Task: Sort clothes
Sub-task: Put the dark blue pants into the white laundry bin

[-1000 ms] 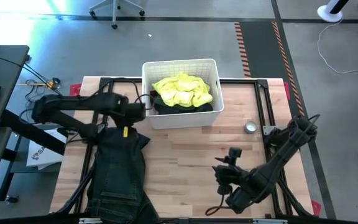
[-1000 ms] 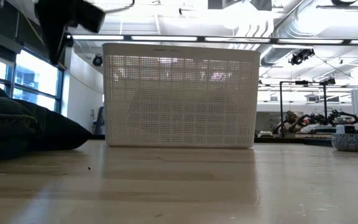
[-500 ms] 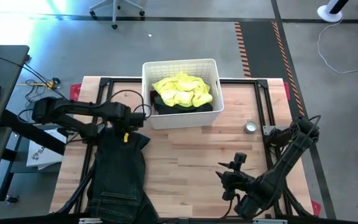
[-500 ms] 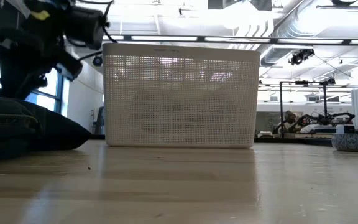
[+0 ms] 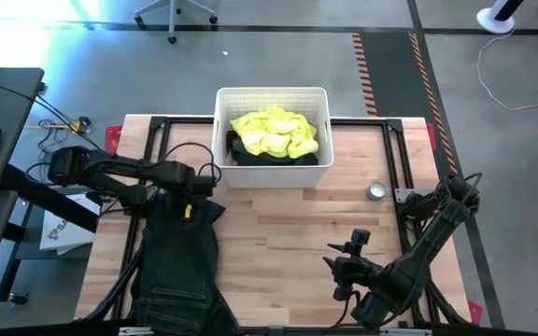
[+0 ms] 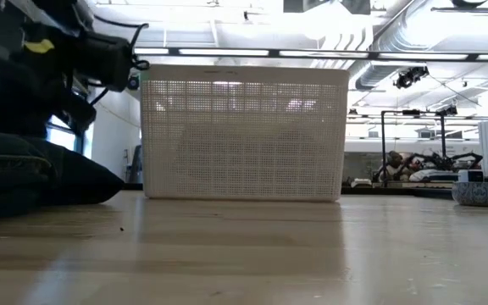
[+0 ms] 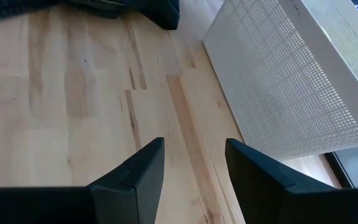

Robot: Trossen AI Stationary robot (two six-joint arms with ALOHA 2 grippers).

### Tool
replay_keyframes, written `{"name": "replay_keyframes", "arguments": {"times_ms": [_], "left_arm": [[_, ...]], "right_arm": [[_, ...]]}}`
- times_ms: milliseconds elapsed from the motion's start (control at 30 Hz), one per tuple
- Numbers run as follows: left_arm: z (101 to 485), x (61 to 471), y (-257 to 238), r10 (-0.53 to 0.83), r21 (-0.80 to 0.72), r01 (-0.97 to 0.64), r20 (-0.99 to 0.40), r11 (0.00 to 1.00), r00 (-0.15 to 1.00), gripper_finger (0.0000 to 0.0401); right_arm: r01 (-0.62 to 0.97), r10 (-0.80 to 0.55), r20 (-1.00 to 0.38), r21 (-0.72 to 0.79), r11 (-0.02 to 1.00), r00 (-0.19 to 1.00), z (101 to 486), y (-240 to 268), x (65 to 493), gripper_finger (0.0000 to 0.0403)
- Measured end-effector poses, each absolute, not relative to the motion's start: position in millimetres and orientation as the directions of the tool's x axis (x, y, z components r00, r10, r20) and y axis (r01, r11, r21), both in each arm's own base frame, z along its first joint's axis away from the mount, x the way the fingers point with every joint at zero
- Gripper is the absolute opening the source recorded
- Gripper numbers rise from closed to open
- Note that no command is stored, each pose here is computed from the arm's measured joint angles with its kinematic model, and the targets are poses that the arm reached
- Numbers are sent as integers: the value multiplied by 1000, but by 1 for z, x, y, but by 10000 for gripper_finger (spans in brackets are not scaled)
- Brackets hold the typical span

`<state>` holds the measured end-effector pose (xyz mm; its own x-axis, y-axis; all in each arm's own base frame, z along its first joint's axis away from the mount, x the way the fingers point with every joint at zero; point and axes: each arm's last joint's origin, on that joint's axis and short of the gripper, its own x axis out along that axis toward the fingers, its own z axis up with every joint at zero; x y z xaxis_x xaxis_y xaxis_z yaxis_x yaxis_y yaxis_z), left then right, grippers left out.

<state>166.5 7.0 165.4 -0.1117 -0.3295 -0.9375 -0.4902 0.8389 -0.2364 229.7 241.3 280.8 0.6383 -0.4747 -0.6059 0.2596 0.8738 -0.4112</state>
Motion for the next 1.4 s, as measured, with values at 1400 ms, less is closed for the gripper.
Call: {"name": "replay_keyframes", "arguments": {"times_ms": [1400], "left_arm": [[139,190,-14,-259,-345,-620,-939,705,228,221]], "right_arm": [[251,-462,-579,-409,877,671,282,246,229,167]]}}
